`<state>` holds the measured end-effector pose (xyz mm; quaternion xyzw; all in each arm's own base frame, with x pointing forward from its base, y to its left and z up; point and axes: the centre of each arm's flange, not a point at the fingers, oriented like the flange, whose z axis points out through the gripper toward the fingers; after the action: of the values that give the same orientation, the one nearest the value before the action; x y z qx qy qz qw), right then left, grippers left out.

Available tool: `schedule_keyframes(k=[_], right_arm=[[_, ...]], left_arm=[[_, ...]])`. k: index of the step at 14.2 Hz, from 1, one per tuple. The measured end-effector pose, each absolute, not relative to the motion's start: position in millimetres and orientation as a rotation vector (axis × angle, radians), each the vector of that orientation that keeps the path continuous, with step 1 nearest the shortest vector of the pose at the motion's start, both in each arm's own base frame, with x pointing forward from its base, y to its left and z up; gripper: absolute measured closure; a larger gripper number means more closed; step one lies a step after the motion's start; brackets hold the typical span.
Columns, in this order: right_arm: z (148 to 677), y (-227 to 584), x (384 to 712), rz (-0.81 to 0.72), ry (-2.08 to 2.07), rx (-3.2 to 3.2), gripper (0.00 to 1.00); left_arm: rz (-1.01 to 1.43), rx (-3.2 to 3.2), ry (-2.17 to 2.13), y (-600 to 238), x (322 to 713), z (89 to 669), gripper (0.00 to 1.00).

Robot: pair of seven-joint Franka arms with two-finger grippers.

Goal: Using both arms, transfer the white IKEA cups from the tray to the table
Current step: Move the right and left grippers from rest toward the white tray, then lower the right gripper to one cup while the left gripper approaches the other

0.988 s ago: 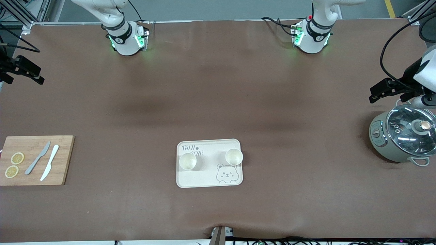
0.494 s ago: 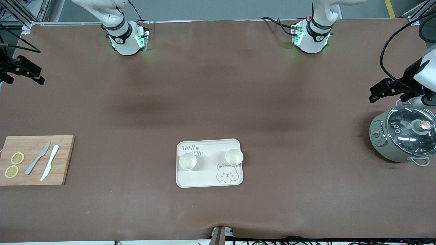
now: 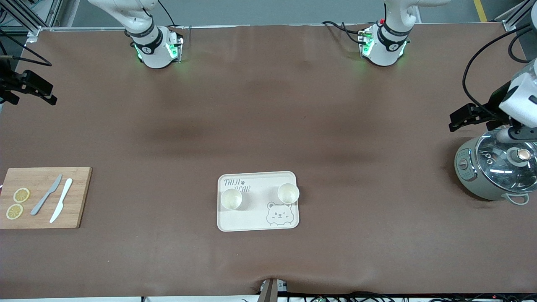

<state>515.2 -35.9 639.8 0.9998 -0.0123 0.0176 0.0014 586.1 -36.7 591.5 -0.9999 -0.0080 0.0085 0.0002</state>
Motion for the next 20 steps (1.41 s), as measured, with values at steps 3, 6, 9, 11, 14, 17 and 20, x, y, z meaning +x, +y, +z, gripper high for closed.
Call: schedule_keyframes(k=[3,6,9,11,14,17,20], right_arm=[[641,-30,516,0.067,-0.024,3.148,0.00],[642,-13,525,0.118,0.004,3.192,0.00],[619,17,559,0.077,-0.072,3.236,0.00],[587,59,593,0.057,-0.121,3.246,0.00],[534,123,632,0.107,-0.191,3.258,0.00],[482,173,653,0.165,-0.266,3.235,0.00],[419,232,662,0.219,-0.287,3.186,0.00]], left_arm=[[0.067,-3.138,-0.003,-46,599,566,0.00],[0.060,-3.151,0.015,-56,616,539,0.00],[0.025,-3.165,0.030,-67,634,511,0.00],[-0.005,-3.191,0.041,-79,646,491,0.00],[-0.045,-3.223,0.063,-101,663,453,0.00],[-0.069,-3.274,0.065,-126,675,429,0.00],[-0.093,-3.292,0.027,-153,686,424,0.00]])
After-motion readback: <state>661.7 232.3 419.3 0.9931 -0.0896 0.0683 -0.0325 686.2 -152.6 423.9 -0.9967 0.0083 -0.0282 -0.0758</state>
